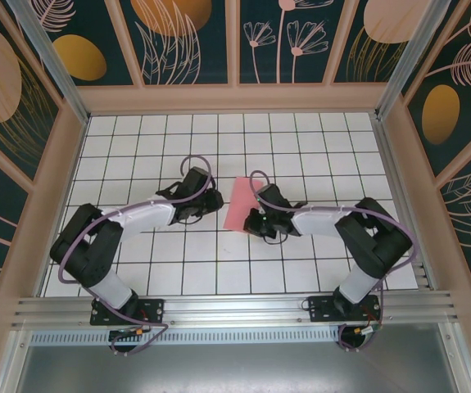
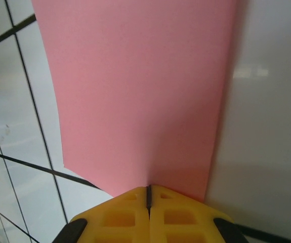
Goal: Fold a paper plane with a square sheet of paper (pick it up from the middle)
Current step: Rotate the square sheet of paper at the center of the table.
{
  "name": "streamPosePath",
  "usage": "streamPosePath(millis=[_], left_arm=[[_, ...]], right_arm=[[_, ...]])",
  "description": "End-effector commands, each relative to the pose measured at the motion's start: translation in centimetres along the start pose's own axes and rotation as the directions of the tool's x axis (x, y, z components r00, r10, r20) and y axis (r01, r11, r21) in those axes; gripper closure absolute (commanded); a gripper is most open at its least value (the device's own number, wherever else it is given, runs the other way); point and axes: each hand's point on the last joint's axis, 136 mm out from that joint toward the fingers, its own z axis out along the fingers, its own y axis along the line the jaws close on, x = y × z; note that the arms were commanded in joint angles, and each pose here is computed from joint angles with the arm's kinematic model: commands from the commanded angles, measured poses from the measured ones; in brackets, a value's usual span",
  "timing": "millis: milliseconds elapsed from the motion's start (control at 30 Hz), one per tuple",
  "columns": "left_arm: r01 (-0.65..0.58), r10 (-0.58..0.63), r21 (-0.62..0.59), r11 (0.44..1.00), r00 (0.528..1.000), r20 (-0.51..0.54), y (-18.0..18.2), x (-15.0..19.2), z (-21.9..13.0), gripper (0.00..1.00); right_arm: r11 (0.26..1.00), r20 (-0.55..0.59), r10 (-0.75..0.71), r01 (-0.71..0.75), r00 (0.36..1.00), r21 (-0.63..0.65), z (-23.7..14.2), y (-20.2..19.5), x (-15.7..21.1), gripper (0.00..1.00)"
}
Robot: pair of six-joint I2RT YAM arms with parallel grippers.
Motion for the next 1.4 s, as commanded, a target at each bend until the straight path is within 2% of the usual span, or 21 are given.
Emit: streamPosePath(millis=[0,167,300,433,600,700,900,1100,1267,1367], left_arm=[[0.048,-0.044,-0.045,0.998,0.995,0.092,1.7,-1.2,-1.5,0.69],[0.104,-0.078,-0.123,0.987,0.976,0.201,4.8,-1.7,-4.6,0.63],[0.136,-0.099,-0.134,0.982,0.962,0.255,6.1,-2.0,-6.4,0.53],[0.164,-0.118,-0.136,0.977,0.949,0.292,6.6,-2.4,-7.1,0.36],[0.177,-0.111,-0.172,0.969,0.936,0.335,7.3,-3.3,-7.1,0.11],[0.155,-0.092,-0.16,0.975,0.934,0.345,6.7,-3.8,-6.9,0.01],[0.119,-0.087,-0.079,0.99,0.941,0.327,4.7,-4.3,-6.7,0.01],[0.035,-0.034,0.0,0.999,0.964,0.263,2.2,-4.0,-6.3,0.02],[-0.018,0.012,0.029,0.999,0.98,0.201,0.9,-3.5,-5.4,0.12],[-0.029,0.014,0.097,0.995,0.989,0.148,-0.6,-2.5,-4.6,0.19]], right_arm=[[1.0,0.018,0.021,-0.021,1.0,0.006,1.8,1.7,-0.8,0.93],[1.0,0.006,-0.01,0.01,1.0,-0.009,4.0,4.5,-2.1,0.94],[0.996,0.061,-0.092,0.093,0.994,-0.016,2.8,7.4,-4.8,0.94],[0.991,0.113,-0.136,0.133,0.984,0.036,1.6,7.4,-7.9,0.92],[0.989,0.109,-0.141,0.135,0.984,0.062,2.4,5.7,-11.1,0.86],[0.985,0.106,-0.156,0.147,0.982,0.088,3.3,5.0,-12.8,0.85],[0.97,0.086,-0.183,0.166,0.979,0.175,5.5,3.4,-15.1,0.86],[0.952,0.111,-0.139,0.102,0.984,0.289,5.2,0.2,-15.5,0.88],[0.934,0.172,-0.066,0.0,0.983,0.356,2.9,-2.0,-14.1,0.95],[0.925,0.223,-0.001,-0.084,0.975,0.37,1.1,-2.7,-12.2,0.96]])
